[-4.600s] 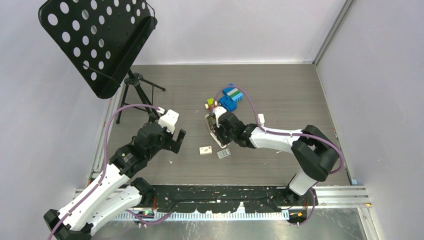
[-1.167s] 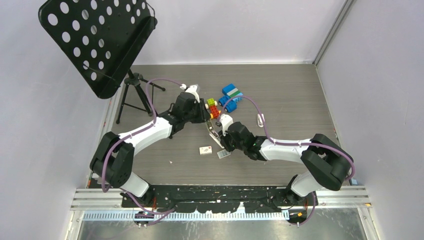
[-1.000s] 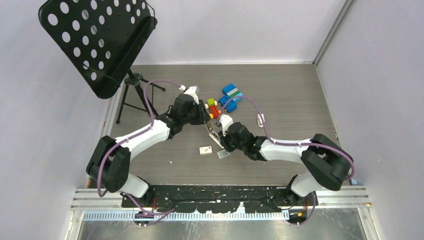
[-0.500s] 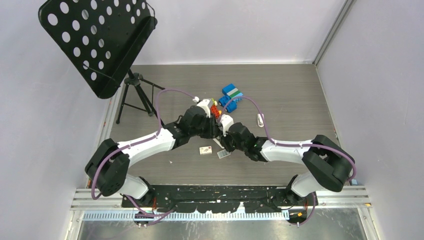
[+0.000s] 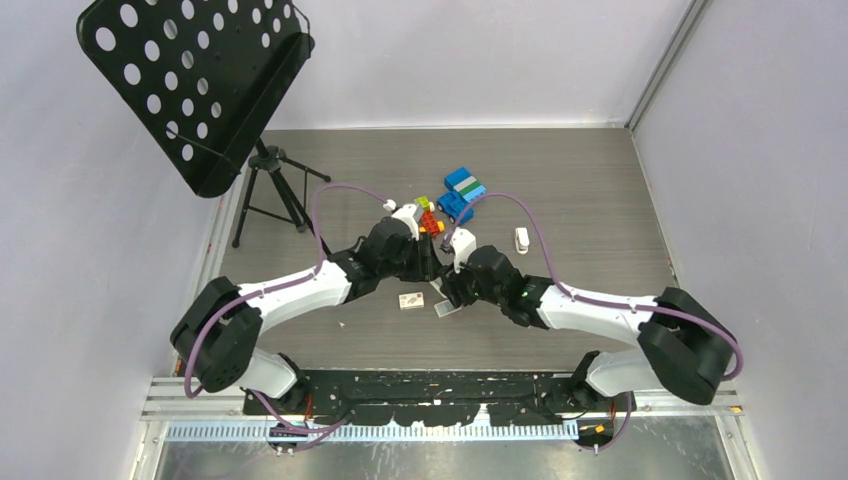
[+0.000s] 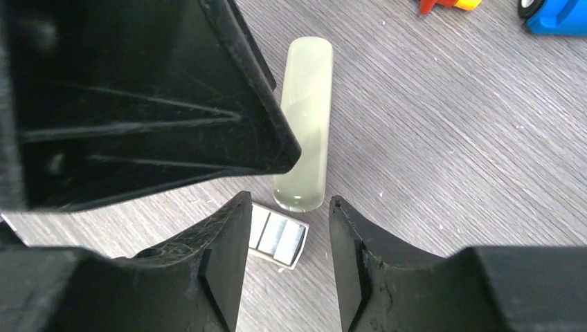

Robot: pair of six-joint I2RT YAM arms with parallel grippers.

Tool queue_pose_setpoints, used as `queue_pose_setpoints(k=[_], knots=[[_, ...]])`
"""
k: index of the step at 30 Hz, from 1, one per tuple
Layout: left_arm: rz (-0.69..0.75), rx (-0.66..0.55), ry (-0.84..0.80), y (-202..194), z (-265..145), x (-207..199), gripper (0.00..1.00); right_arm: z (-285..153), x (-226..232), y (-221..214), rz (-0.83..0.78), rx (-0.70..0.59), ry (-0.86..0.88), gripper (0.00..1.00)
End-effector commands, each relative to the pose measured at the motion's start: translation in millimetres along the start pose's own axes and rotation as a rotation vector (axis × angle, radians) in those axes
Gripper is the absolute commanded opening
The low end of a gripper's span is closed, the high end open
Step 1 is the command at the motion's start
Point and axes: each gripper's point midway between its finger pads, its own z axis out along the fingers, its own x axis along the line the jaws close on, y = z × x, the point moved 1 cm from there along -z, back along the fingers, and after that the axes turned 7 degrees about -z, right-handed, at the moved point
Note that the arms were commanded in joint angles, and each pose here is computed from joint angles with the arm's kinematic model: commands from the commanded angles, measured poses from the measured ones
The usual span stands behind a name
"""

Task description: Load the staples into the stapler

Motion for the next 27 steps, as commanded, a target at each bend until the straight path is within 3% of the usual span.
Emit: queue_pose_setpoints(k=[1, 9, 16, 27], knots=[[0.022, -0.082, -0.006, 14, -3, -1, 0.5, -23, 3, 17, 0.025, -0.004, 0.014, 0.51], [0.15, -0.19, 0.137, 36, -45, 22, 0.8, -50, 0, 34, 0.085, 0.087, -0.014, 0.58], [0.264, -0.294, 0.273, 55, -115, 41, 0.97, -42, 3, 40, 0.08, 0.226, -0.007, 0.58], [0.379, -0.424, 0.337, 53, -221, 64, 1.0, -8, -5, 40, 0.036, 0.397, -0.042, 0.56]])
